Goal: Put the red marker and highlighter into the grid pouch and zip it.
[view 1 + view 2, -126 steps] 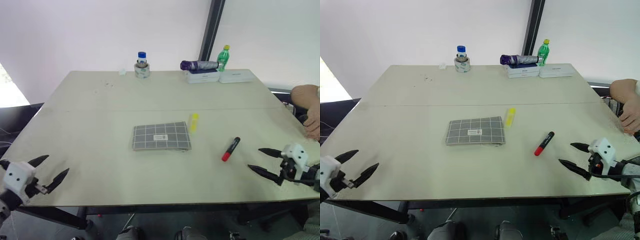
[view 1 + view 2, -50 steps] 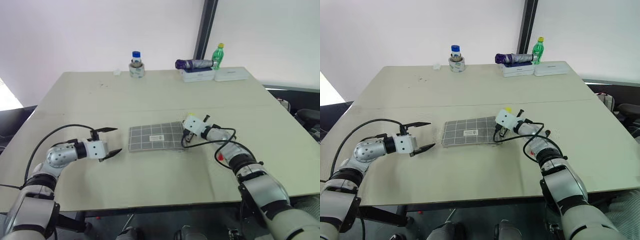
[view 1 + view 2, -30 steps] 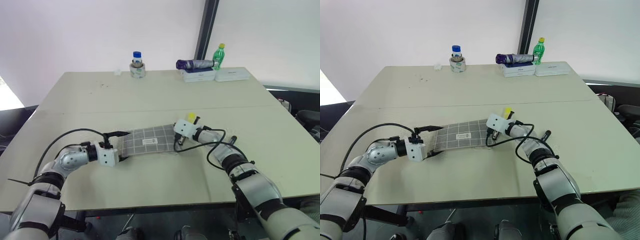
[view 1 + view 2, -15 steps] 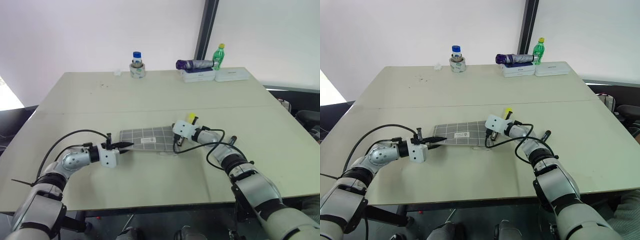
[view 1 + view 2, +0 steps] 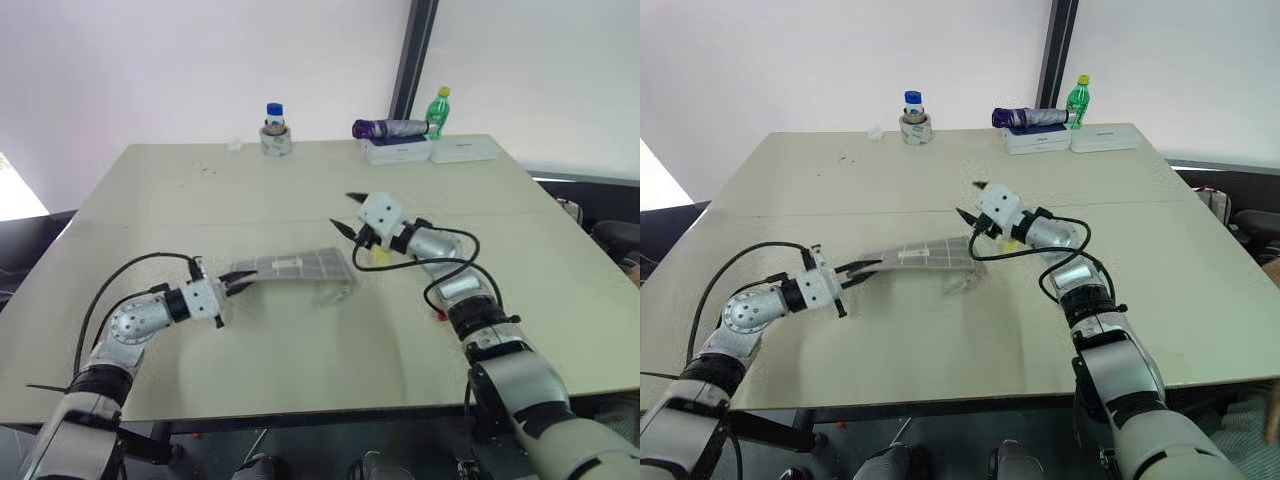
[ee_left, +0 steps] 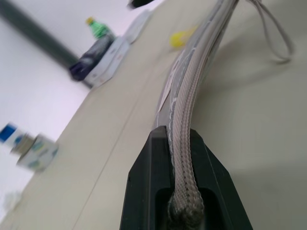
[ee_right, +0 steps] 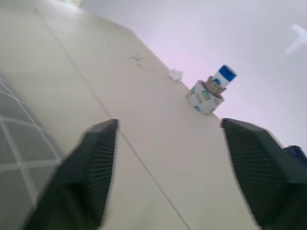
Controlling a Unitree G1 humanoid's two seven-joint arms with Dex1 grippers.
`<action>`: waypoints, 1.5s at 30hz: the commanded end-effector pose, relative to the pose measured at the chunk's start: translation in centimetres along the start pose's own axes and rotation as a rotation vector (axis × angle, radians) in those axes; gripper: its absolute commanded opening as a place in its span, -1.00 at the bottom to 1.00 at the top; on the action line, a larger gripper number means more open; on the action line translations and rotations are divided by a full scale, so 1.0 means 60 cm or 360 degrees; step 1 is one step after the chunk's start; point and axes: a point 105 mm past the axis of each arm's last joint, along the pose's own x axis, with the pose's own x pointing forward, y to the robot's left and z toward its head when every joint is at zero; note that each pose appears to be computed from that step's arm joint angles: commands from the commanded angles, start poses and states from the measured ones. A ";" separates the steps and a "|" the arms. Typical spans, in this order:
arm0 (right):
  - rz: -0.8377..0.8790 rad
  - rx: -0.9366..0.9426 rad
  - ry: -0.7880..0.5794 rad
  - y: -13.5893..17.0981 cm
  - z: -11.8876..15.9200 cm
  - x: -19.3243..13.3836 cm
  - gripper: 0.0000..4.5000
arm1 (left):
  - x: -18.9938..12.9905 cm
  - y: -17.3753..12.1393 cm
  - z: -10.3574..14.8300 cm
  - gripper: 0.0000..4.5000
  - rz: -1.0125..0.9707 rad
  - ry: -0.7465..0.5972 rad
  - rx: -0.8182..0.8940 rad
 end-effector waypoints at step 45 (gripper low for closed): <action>-0.0026 0.1024 0.0088 0.137 -0.013 -0.030 -0.33 | 0.006 0.012 0.074 -1.00 0.0296 0.0027 0.0120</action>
